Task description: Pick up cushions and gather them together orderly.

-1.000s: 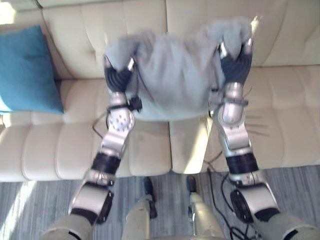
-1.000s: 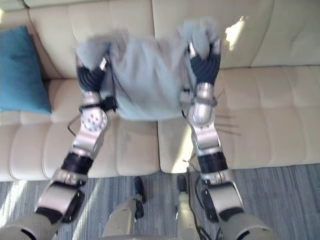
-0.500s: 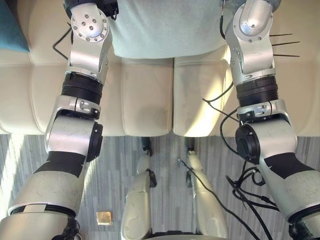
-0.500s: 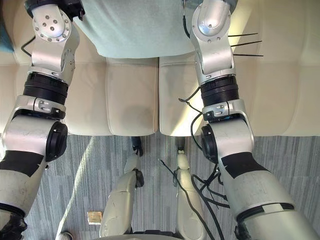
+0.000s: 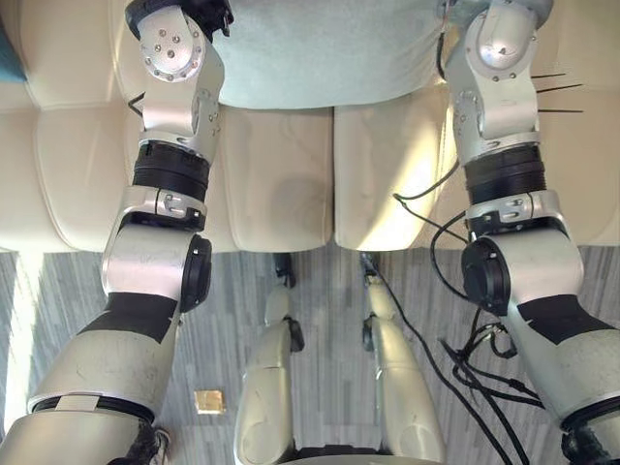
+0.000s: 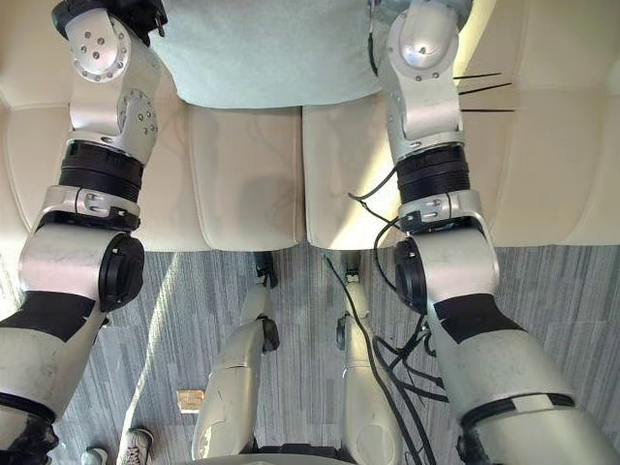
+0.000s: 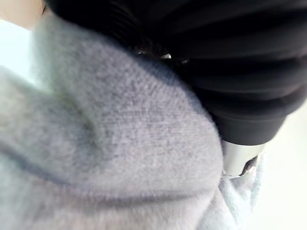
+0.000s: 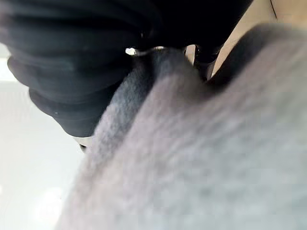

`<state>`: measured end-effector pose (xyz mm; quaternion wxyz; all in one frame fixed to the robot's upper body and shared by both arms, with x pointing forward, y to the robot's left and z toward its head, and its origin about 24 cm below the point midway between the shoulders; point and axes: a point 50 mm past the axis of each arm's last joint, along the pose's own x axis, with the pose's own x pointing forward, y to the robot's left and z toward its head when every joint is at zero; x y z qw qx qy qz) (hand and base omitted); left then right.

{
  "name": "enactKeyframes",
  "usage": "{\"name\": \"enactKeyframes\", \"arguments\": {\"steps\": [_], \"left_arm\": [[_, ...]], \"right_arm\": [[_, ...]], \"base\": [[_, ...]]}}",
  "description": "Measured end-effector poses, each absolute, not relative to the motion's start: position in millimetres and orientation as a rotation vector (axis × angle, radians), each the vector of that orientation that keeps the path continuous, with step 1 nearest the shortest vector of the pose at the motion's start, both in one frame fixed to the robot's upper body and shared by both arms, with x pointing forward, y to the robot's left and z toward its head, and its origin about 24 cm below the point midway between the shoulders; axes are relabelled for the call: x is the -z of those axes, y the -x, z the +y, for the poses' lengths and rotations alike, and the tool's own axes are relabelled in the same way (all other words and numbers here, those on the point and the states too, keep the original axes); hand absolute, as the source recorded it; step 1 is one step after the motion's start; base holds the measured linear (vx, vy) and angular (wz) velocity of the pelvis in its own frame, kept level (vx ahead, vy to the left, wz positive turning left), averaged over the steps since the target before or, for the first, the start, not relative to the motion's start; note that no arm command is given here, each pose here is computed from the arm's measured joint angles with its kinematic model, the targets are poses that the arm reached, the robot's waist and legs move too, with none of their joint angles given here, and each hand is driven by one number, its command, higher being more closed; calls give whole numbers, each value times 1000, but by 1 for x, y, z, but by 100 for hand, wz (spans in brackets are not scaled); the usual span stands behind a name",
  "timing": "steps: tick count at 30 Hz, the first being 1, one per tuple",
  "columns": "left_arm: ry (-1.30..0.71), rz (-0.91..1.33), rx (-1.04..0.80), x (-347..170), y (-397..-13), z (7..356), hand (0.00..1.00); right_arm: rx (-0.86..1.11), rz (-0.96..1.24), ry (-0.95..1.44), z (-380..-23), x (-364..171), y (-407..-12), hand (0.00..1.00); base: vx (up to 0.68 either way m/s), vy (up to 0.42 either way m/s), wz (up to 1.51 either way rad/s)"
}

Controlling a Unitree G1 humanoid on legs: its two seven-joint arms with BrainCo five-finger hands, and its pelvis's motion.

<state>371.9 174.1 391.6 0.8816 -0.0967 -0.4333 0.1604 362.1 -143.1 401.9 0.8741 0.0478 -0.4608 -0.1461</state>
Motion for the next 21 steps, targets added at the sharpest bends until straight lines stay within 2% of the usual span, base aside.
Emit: {"name": "enactKeyframes", "arguments": {"steps": [4, 10, 13, 18, 21], "left_arm": [[159, -919, -376, -399, -367, 195, 0], [187, -1004, -445, -419, -345, 232, 0], [202, -1008, -432, -419, -344, 236, 0], [254, -966, -416, -388, -346, 248, 0], [254, -911, -429, -342, -346, 256, 0]], "right_arm": [[294, -1003, -136, -159, -413, -354, 0], [249, -1110, -271, -205, -439, -326, 0], [209, -1141, -332, -215, -445, -319, 0], [176, -1162, -451, -224, -435, -313, 0], [217, -1121, -423, -239, -393, -314, 0]], "base": [[-24, 47, 1], [-1, 31, 0], [-5, 11, -1], [-25, 35, 0], [-32, 21, 6]]}}
